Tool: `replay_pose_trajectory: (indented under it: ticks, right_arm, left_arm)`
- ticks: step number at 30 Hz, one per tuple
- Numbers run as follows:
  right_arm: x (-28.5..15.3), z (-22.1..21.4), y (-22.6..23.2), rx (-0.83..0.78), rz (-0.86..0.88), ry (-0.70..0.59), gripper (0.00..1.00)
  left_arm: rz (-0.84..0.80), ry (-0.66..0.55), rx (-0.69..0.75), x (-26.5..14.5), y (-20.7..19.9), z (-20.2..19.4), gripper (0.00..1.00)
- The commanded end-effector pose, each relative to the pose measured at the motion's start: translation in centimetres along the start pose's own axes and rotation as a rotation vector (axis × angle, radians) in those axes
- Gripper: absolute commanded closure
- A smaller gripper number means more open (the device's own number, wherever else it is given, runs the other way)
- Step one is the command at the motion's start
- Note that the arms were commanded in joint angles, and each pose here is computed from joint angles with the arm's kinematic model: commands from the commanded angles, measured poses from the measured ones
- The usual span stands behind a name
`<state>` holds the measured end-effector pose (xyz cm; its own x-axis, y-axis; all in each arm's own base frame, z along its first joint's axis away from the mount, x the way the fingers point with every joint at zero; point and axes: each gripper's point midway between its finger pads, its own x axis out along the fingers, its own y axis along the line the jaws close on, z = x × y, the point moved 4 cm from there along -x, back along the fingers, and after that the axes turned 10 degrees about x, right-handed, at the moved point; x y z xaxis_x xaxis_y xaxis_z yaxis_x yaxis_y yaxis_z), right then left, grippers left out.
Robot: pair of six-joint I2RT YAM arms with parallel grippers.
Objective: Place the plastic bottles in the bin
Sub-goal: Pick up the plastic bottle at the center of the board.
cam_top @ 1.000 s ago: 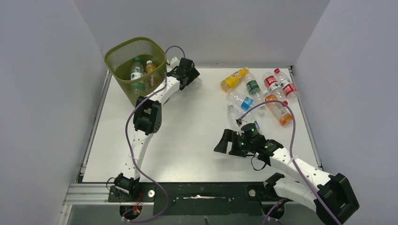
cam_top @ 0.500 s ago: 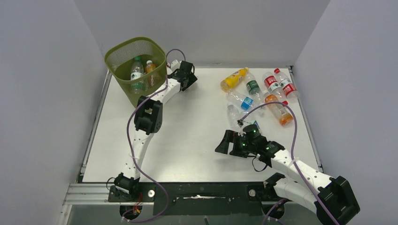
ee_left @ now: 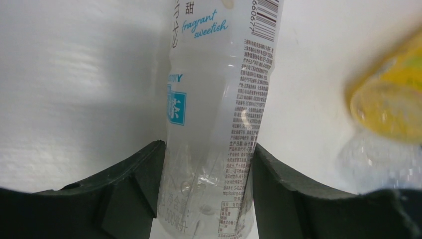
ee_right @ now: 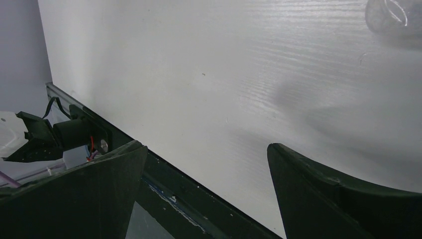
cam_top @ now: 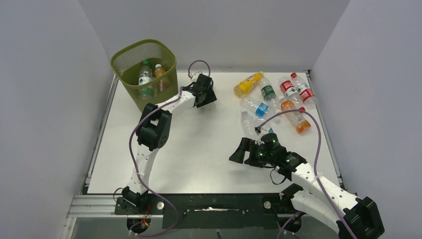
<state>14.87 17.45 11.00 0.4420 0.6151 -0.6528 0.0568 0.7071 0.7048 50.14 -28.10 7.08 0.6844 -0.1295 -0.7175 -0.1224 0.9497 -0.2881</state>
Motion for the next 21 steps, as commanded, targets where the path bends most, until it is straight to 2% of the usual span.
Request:
replay_pose_trajectory:
  ticks: [1, 9, 21]
  right_arm:
    - [-0.9, 0.8, 1.1, 0.001, 0.015, -0.038, 0.02]
    - [-1.0, 1.2, 1.8, 0.004, 0.004, -0.036, 0.02]
    - [-0.2, 2.1, 3.9, -0.007, 0.01, -0.016, 0.02]
  left_arm:
    - [-0.199, -0.04, 0.157, -7.5, -4.5, 1.6, 0.55]
    - [-0.384, -0.054, 0.334, -17.0, -5.8, 4.9, 0.55]
    - [-0.419, -0.305, 0.35, -31.7, -2.6, 15.9, 0.54]
